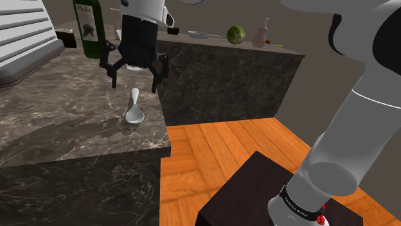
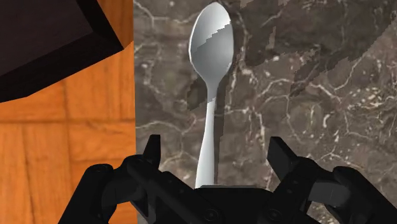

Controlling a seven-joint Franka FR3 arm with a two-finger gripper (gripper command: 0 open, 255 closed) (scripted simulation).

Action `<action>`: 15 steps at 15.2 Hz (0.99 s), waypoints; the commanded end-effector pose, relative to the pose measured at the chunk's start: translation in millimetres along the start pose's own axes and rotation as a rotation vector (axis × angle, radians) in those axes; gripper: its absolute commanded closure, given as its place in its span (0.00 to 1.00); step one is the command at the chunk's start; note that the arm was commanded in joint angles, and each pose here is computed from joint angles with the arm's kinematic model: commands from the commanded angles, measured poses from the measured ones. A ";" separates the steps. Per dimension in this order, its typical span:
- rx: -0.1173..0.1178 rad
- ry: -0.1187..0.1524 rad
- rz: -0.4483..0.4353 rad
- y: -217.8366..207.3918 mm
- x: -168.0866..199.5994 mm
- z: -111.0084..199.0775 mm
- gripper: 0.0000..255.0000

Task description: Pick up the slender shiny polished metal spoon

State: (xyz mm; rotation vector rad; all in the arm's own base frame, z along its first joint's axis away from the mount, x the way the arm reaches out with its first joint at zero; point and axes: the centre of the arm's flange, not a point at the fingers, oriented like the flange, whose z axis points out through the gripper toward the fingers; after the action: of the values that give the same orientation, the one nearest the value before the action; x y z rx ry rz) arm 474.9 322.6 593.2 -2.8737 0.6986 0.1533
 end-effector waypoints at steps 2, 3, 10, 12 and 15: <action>0.001 0.000 0.001 0.9 2.9 14.4 0.00; 0.001 0.000 0.001 2.2 4.1 22.6 0.00; 0.001 0.000 0.001 1.7 4.1 22.3 1.00; 0.001 0.000 0.001 1.8 4.2 22.2 1.00; 0.001 0.000 0.001 2.2 4.1 22.6 1.00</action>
State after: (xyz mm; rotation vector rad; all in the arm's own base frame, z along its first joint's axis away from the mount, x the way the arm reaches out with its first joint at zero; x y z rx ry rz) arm 476.4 323.3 571.0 -2.8723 0.7001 0.1511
